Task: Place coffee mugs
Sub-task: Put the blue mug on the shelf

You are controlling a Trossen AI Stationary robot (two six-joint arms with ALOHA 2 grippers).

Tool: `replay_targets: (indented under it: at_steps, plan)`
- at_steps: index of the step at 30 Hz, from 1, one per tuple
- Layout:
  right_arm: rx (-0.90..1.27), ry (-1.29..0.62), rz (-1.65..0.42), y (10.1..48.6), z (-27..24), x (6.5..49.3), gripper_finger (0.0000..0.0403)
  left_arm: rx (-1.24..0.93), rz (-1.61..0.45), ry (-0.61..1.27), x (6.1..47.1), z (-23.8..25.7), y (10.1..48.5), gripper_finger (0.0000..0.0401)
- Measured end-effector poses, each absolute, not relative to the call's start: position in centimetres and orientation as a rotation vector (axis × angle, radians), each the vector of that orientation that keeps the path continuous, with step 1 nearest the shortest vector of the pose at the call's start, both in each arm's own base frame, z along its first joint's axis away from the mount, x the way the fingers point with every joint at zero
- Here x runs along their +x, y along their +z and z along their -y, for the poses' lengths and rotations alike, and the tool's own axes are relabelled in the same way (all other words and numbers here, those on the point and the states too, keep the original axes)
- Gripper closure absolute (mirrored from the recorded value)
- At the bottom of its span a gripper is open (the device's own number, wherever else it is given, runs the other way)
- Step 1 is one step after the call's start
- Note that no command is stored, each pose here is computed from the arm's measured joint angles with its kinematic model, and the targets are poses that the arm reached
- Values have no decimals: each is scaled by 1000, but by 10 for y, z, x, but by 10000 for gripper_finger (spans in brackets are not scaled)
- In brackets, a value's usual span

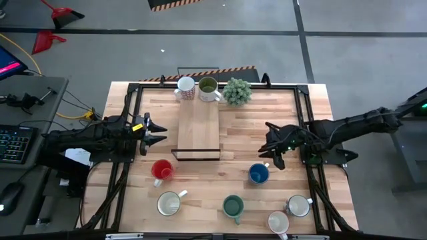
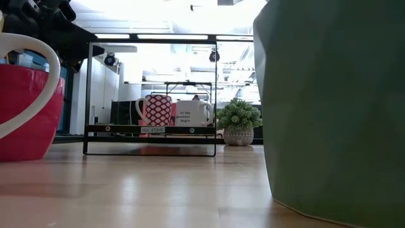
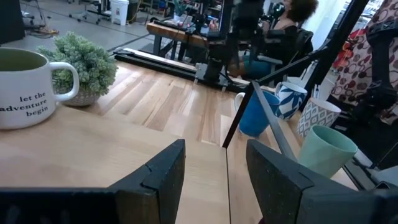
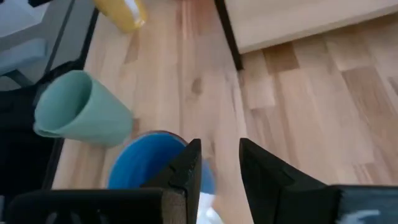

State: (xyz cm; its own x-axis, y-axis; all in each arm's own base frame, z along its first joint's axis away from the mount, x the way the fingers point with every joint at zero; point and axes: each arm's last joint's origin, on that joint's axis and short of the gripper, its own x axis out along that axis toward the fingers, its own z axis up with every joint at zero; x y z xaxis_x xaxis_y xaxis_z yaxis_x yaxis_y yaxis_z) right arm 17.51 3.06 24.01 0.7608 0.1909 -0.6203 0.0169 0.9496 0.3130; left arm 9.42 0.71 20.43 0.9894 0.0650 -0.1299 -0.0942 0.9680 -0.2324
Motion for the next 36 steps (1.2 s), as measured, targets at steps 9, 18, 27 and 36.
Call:
replay_targets:
  at_steps: [9, 18, 27, 36]
  plan:
    - [285, 125, -854, 227, -49, 189, 316, -266, -120, 82, 94, -7, 204, 243]
    - [262, 130, -943, 211, -61, 197, 316, -265, -76, 77, 95, -7, 209, 243]
    - [239, 70, -991, 197, -65, 204, 316, -264, -77, 77, 95, -7, 209, 243]
    - [236, 68, -997, 182, -70, 220, 316, -263, -79, 77, 95, -7, 208, 243]
